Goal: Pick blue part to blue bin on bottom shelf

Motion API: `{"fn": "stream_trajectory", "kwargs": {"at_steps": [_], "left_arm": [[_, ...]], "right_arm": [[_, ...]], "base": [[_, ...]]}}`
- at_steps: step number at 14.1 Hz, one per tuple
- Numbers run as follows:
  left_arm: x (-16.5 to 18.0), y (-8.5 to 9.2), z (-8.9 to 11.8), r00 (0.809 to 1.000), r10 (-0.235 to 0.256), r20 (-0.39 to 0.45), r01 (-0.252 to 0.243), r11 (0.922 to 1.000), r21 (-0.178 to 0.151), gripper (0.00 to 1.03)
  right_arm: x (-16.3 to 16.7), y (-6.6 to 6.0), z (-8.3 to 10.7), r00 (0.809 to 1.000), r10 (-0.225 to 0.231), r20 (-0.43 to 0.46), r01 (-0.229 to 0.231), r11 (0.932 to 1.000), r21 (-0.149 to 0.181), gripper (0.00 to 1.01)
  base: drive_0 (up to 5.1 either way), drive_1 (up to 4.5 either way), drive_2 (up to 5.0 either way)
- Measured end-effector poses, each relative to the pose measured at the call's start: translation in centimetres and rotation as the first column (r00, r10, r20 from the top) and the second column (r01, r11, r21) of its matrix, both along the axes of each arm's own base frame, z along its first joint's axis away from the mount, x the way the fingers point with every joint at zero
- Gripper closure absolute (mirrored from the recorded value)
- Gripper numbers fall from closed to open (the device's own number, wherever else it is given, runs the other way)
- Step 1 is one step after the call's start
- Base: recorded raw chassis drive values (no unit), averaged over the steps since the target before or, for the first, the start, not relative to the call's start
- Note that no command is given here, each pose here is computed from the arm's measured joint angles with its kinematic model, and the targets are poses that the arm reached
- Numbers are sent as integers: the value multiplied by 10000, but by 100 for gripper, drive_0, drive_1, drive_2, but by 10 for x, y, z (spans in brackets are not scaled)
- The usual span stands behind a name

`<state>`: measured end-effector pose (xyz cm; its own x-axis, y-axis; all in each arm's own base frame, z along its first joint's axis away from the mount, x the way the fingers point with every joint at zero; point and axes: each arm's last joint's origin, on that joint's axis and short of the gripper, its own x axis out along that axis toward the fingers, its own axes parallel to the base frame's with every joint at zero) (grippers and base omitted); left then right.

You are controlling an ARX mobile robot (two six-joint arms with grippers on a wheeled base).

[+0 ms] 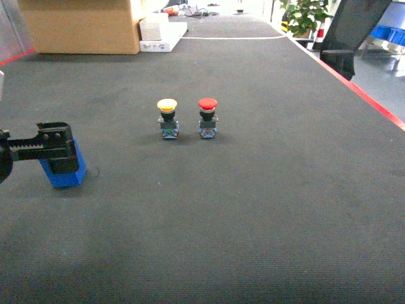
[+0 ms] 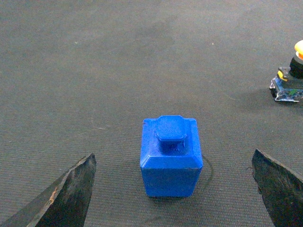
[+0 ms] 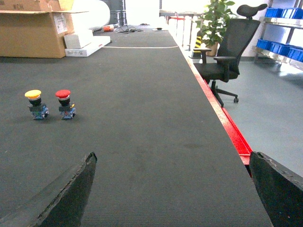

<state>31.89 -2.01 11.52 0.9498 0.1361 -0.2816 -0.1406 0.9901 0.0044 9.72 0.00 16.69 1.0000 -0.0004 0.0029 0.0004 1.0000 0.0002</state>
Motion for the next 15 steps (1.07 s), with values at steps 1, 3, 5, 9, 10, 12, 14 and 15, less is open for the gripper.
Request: {"fn": "stream_trajectory", "kwargs": {"at_steps": [1,3,5,9,10,12,14,15], "left_arm": [[11,-1,-6,9999,27,-101,-27,10000,-54,5],[31,-1,-15,9997,192,-171,-195,9996,-190,5],[41,0,-22,9990,337,-279,-346,9989,-316,5],[57,1,-37,9956,634,-693,-669,9965,-505,5],[62,1,-40,9947,751,-709,-794,9951,-594,5],[68,2,-42,9942,807,-707,-855,9940,-684,5],[74,5,-44,9923,994,-734,-1038,9929,-586,14],[76,6,-46,9919,996,-792,-1043,9929,-571,27]], "right_arm": [[0,0,0,10000,0,0,0,10000,0,3],[0,0,0,10000,0,0,0,10000,0,3],[0,0,0,10000,0,0,0,10000,0,3],[0,0,0,10000,0,-4,0,10000,0,3],[0,0,0,10000,0,0,0,10000,0,3],[0,0,0,10000,0,-4,0,10000,0,3],[0,0,0,10000,0,0,0,10000,0,3],[0,0,0,10000,4,0,-4,10000,0,3]], "base": [[0,0,0],[0,0,0],[0,0,0],[0,0,0],[0,0,0],[0,0,0],[0,0,0],[0,0,0]]}}
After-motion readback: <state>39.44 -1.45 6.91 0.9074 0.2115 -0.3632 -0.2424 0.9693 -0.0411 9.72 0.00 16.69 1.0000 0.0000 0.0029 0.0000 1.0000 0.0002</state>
